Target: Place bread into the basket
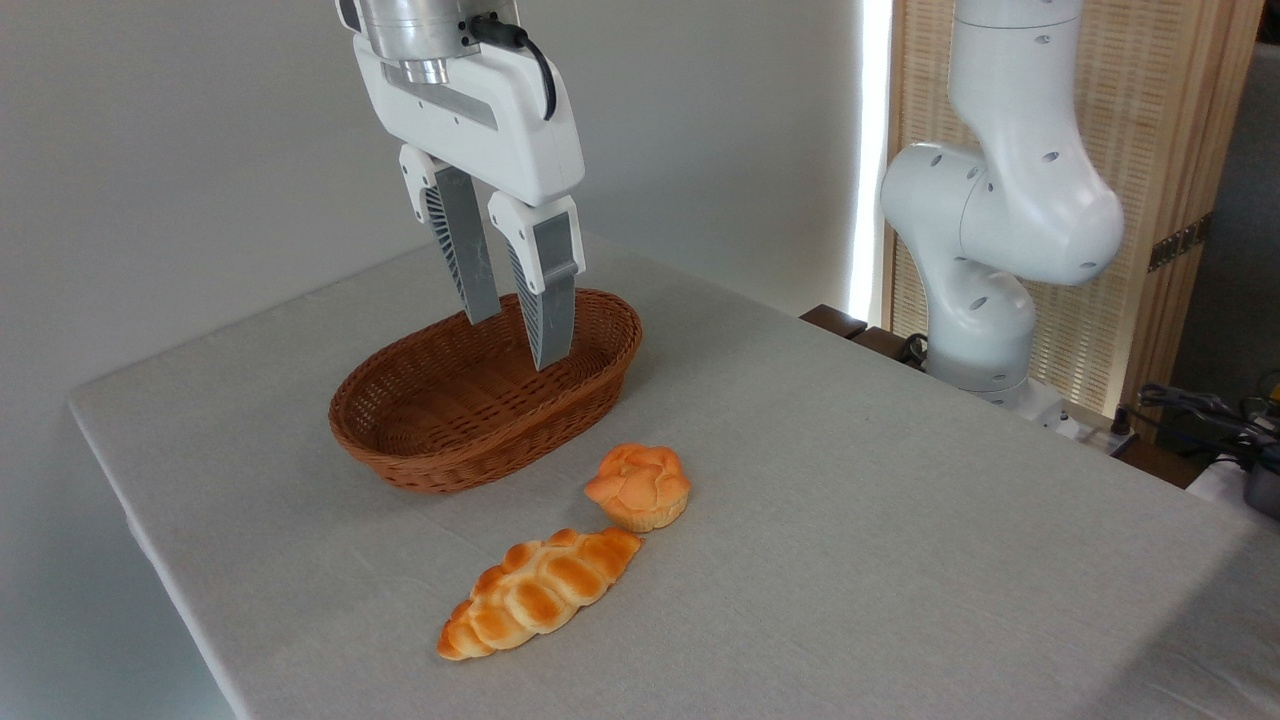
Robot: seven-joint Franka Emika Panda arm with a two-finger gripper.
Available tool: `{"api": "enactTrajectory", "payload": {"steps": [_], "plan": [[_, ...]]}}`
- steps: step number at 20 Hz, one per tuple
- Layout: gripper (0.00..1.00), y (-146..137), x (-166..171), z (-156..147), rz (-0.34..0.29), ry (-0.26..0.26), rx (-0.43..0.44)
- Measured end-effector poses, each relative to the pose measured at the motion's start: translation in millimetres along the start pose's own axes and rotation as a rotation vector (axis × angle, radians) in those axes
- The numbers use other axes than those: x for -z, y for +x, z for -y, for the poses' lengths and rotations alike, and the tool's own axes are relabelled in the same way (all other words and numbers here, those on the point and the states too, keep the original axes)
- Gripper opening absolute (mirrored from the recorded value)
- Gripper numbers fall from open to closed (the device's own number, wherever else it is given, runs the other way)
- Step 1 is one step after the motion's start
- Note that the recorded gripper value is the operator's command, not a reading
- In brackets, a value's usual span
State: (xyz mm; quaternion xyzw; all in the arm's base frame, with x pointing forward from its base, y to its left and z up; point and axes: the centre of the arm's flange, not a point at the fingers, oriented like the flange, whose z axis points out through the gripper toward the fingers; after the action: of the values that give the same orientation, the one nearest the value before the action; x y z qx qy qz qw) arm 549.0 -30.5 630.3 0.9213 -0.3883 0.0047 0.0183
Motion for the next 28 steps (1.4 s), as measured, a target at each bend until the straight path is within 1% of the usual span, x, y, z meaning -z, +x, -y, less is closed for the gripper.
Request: {"api": "enactTrajectory", "payload": {"steps": [18, 22, 24, 28], "plan": [[1.0, 1, -4, -1, 0.007, -0.006, -0.002], [1.0, 2, -11, -2, 0.016, -0.014, -0.005], [1.0, 4, -18, -1, 0.009, -0.008, -0.005], [1.0, 9, -40, 7, -0.031, 0.029, -0.002]]}}
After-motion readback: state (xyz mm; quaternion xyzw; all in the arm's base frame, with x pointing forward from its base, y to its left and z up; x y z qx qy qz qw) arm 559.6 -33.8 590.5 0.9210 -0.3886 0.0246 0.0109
